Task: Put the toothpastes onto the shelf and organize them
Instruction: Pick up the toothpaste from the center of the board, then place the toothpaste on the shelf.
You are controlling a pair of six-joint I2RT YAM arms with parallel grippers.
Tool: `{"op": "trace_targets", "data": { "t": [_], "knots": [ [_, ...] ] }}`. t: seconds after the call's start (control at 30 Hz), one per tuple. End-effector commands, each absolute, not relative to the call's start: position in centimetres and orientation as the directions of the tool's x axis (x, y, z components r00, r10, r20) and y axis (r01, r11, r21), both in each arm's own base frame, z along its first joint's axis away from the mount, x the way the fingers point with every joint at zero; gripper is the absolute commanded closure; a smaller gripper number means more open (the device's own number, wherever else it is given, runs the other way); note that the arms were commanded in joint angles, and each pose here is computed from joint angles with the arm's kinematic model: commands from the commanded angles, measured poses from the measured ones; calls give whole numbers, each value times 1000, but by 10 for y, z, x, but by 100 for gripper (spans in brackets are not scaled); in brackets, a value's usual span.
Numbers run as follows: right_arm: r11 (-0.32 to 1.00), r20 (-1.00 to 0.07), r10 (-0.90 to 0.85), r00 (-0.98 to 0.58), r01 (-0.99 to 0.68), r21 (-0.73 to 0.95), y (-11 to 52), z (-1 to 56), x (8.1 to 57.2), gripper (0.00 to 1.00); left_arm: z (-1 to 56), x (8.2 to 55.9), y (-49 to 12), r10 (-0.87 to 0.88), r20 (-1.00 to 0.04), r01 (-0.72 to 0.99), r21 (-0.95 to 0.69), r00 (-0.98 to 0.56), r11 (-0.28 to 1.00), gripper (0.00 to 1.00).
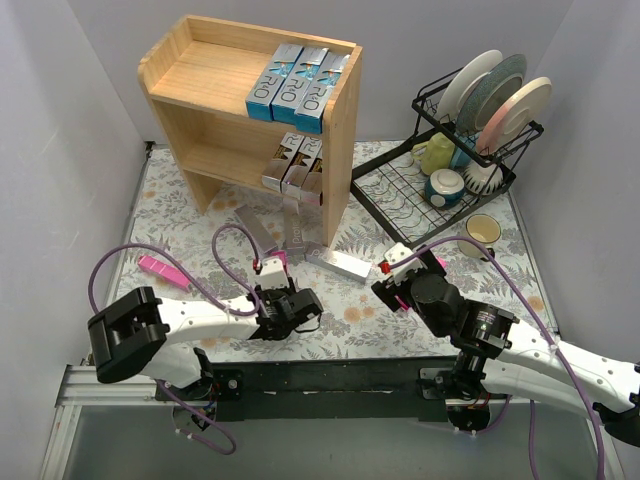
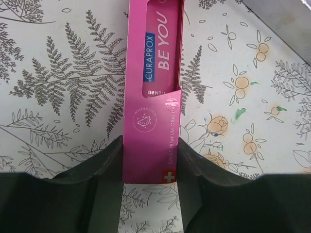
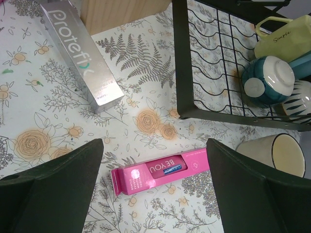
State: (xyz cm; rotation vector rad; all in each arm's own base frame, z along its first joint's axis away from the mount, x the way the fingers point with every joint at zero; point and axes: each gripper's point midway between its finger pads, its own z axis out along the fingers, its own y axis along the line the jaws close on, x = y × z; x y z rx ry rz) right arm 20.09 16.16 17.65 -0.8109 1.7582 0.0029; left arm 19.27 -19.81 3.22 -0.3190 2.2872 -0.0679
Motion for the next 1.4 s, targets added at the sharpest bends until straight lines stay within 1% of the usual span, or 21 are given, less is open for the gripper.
{"op": "trace_targets", "data": {
  "t": [0.0, 0.07, 0.13, 0.17, 0.27, 0.37, 0.4, 0.43, 0.47, 0.53, 0.57, 0.6, 0.63, 0.67, 0.87, 0.93, 0.97, 1.0, 1.1, 1.23, 1.37],
  "knots": [
    [793, -877, -468, -106, -488, -365, 165, 189, 206, 5, 81, 199, -202, -354, -732, -258, -247, -583, 934, 72],
    [792, -876, -471, -107, -488, -366, 165, 189, 206, 5, 92, 196, -192, -343, -738, -276, -218, -581, 936, 72],
    [789, -873, -475, -107, -492, -369, 166, 187, 206, 5, 118, 201, -192, -353, -757, -263, -244, -550, 933, 74],
    [790, -874, -474, -106, -490, -369, 166, 188, 207, 5, 125, 201, -186, -316, -771, -243, -214, -552, 946, 74],
    [787, -871, -480, -108, -492, -373, 166, 188, 207, 5, 156, 205, -178, -303, -802, -221, -218, -514, 951, 76],
    [789, -873, -475, -107, -491, -369, 166, 189, 207, 5, 187, 214, -167, -286, -825, -192, -218, -488, 957, 76],
    [792, -875, -473, -108, -488, -368, 165, 189, 207, 5, 195, 219, -159, -239, -838, -168, -178, -490, 970, 76],
    [789, -873, -475, -107, -491, -369, 166, 188, 207, 5, 202, 223, -156, -236, -841, -156, -182, -487, 971, 75],
    [790, -875, -473, -106, -490, -368, 166, 189, 207, 5, 211, 225, -159, -259, -829, -121, -229, -496, 966, 75],
    [789, -874, -474, -106, -493, -368, 166, 189, 206, 5, 219, 239, -141, -219, -844, -104, -192, -490, 976, 75],
    [790, -875, -473, -107, -492, -366, 166, 189, 206, 5, 233, 244, -141, -250, -849, -75, -244, -465, 967, 75],
    [789, -874, -474, -107, -492, -368, 166, 189, 206, 5, 238, 254, -129, -264, -856, -101, -245, -445, 964, 75],
    [790, -875, -473, -106, -491, -367, 166, 189, 207, 5, 244, 258, -122, -210, -875, -71, -200, -436, 977, 75],
    [790, -875, -471, -107, -491, -366, 166, 189, 206, 5, 257, 262, -125, -218, -882, -34, -225, -418, 974, 75],
    [790, -879, -465, -103, -497, -360, 166, 190, 205, 5, 308, 297, -92, -130, -960, 19, -139, -250, 990, 74],
    [787, -880, -463, -101, -503, -357, 167, 190, 205, 5, 316, 317, -81, -147, -961, 35, -160, -233, 987, 73],
    [787, -881, -463, -101, -504, -356, 168, 190, 205, 5, 322, 327, -63, -154, -965, 3, -158, -214, 987, 72],
    [786, -881, -462, -100, -507, -354, 168, 191, 204, 5, 325, 332, -67, -155, -965, 62, -172, -213, 983, 72],
    [785, -885, -455, -96, -513, -348, 168, 192, 203, 5, 331, 357, -51, -149, -970, 50, -162, -192, 986, 71],
    [784, -891, -445, -87, -519, -341, 169, 194, 202, 5, 341, 383, -50, -149, -976, 135, -171, -159, 976, 71],
    [779, -892, -444, -88, -530, -335, 171, 193, 201, 5, 338, 411, -20, -133, -979, 80, -146, -155, 986, 73]
  ]
}}
